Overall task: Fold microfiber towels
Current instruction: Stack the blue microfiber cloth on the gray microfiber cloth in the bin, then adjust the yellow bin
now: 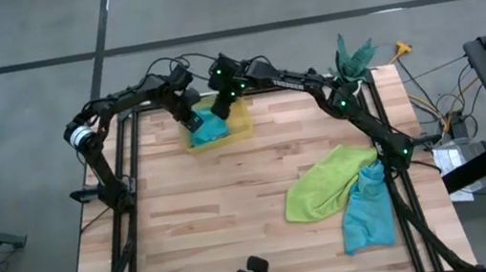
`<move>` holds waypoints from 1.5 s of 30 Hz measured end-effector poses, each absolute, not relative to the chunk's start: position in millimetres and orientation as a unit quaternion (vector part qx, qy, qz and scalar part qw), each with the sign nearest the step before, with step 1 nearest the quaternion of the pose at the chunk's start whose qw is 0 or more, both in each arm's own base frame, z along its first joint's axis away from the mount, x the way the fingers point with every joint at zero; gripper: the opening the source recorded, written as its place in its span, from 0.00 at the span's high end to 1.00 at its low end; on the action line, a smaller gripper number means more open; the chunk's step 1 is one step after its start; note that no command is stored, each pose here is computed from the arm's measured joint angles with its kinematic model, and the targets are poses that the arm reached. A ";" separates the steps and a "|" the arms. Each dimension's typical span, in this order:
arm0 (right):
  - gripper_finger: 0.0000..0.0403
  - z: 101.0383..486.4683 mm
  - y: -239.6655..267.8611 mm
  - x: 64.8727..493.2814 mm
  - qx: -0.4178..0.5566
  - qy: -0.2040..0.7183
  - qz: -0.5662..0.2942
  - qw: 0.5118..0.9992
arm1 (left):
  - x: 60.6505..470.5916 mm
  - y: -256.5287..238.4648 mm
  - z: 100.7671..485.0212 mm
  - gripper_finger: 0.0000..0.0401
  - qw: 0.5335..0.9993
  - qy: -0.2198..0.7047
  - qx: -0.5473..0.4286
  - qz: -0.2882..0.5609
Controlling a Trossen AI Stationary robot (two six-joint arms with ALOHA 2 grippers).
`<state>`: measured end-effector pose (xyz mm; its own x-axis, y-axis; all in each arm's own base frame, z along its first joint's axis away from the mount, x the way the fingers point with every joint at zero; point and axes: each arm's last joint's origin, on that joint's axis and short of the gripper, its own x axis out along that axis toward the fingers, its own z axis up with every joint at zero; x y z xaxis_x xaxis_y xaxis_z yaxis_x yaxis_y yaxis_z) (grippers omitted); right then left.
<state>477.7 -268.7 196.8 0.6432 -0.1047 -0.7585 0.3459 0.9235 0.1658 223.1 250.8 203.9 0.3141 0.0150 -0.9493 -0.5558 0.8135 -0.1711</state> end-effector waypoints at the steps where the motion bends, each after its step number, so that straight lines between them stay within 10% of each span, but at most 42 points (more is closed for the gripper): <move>1: 0.98 196.5 -266.4 478.9 0.128 0.407 -0.115 0.897 | 222.9 250.5 206.2 1.00 0.773 0.556 -0.243 0.185; 20: 0.98 195.3 -255.9 488.9 0.010 0.411 -0.093 0.907 | 229.4 260.9 219.6 1.00 0.828 0.483 -0.158 0.238; 34: 0.98 187.0 -233.3 489.0 0.024 0.470 -0.079 0.879 | 223.5 255.2 162.1 1.00 0.727 0.623 -0.228 0.180; 45: 0.98 196.7 -233.8 487.8 0.058 0.459 -0.127 0.878 | 226.5 259.1 201.3 1.00 0.768 0.575 -0.195 0.205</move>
